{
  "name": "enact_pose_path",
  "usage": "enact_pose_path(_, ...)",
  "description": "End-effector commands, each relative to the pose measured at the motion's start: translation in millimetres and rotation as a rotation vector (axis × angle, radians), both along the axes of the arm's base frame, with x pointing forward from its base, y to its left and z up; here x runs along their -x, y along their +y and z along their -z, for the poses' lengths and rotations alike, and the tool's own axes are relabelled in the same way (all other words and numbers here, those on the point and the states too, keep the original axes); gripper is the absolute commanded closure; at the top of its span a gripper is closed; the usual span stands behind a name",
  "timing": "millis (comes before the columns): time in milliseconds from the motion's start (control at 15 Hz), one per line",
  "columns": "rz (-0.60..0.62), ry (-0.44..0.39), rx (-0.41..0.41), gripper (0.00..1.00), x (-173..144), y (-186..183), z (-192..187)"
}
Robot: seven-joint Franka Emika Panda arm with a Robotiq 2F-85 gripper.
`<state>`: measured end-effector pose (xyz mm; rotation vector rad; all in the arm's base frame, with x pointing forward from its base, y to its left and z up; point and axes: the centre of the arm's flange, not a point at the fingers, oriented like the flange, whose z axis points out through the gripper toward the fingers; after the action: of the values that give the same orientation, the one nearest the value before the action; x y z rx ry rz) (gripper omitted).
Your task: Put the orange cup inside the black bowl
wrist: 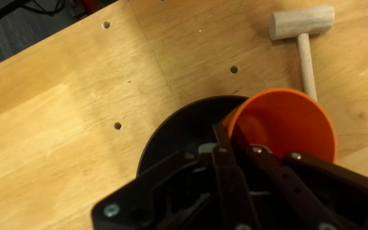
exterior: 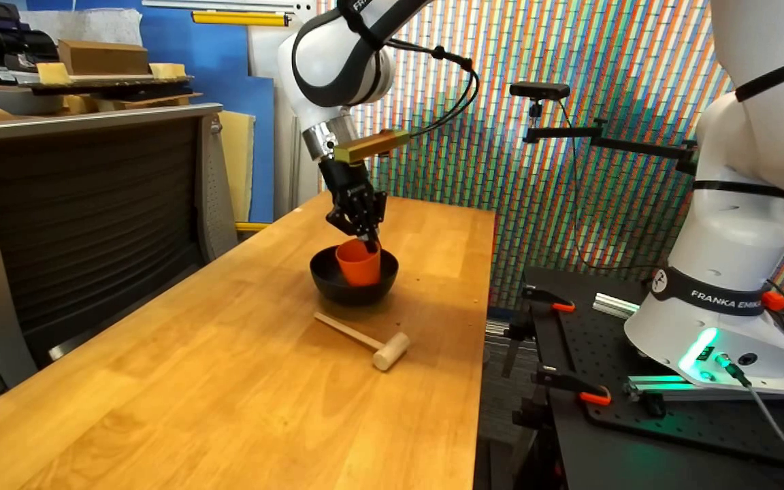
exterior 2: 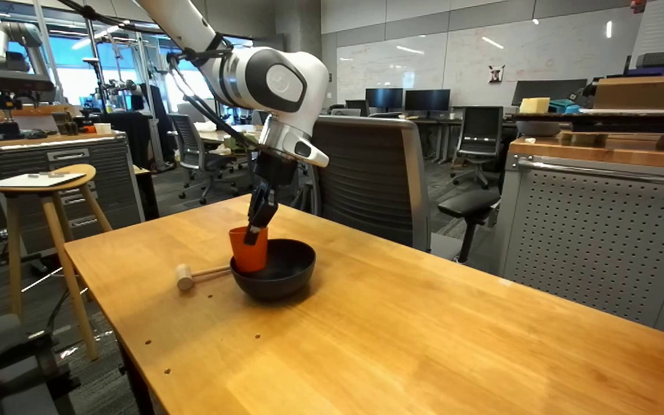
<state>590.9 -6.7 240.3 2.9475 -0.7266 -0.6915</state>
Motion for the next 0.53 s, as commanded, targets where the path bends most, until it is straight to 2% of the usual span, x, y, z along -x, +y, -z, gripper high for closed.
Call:
enact_pose_path(0,0.011,-0.021,-0.036,0.99,-3,-8,18)
enact_pose_path(67,0.015,-0.03,-0.033,0.99,-3,-12,21)
enact_pose_path(133,0.02,-0.038,-0.04,0.69,-2,-16,19)
enact_pose_path(267,0.03,-0.06,-0.026,0.62,1,-23,9)
enact_pose_path(467,0.014,-0.132,-0.004,0.39,10,-33,-36)
